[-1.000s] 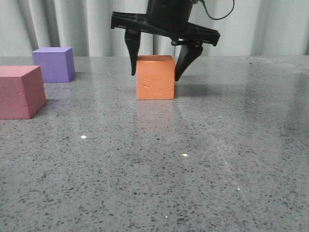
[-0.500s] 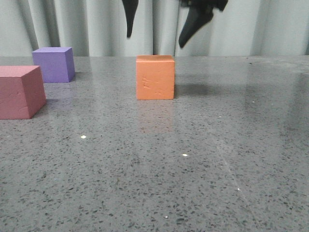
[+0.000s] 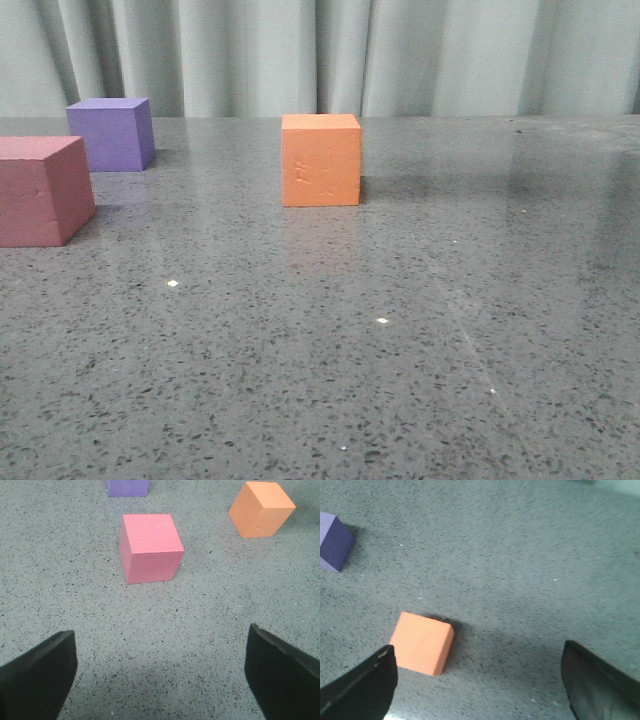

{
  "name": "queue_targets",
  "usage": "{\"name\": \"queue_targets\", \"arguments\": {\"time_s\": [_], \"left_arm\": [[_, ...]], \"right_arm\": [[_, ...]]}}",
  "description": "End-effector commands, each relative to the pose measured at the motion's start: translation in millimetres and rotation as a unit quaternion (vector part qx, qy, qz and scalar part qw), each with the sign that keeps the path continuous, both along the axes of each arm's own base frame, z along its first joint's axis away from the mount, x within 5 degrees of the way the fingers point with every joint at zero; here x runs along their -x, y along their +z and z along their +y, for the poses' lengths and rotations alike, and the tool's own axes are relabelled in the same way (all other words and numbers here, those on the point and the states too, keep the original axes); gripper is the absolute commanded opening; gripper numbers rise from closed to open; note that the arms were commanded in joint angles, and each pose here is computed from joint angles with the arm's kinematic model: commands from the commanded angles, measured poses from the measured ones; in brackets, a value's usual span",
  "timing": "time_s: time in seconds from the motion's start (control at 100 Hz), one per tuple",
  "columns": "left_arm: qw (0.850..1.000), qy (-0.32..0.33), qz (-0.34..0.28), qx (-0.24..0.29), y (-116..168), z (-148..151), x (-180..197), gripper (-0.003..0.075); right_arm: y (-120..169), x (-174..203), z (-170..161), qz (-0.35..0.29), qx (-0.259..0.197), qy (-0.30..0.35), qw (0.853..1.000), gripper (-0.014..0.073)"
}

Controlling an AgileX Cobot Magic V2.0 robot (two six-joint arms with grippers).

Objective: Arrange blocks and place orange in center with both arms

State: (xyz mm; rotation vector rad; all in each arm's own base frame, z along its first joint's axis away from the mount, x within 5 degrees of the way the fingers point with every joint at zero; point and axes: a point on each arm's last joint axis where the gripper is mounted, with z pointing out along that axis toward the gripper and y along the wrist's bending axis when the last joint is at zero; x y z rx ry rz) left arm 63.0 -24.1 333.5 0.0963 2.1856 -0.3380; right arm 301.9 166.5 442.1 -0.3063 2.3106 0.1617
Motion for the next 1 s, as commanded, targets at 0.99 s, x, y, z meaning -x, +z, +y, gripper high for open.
{"name": "queue_targets", "arguments": {"time_s": [0.99], "left_arm": [[0.999,0.001,-0.034,0.022,14,-2,-3,0.0639]], "right_arm": [[-98,161,-157,0.028,0.007,-0.142,0.989,0.0654]]}}
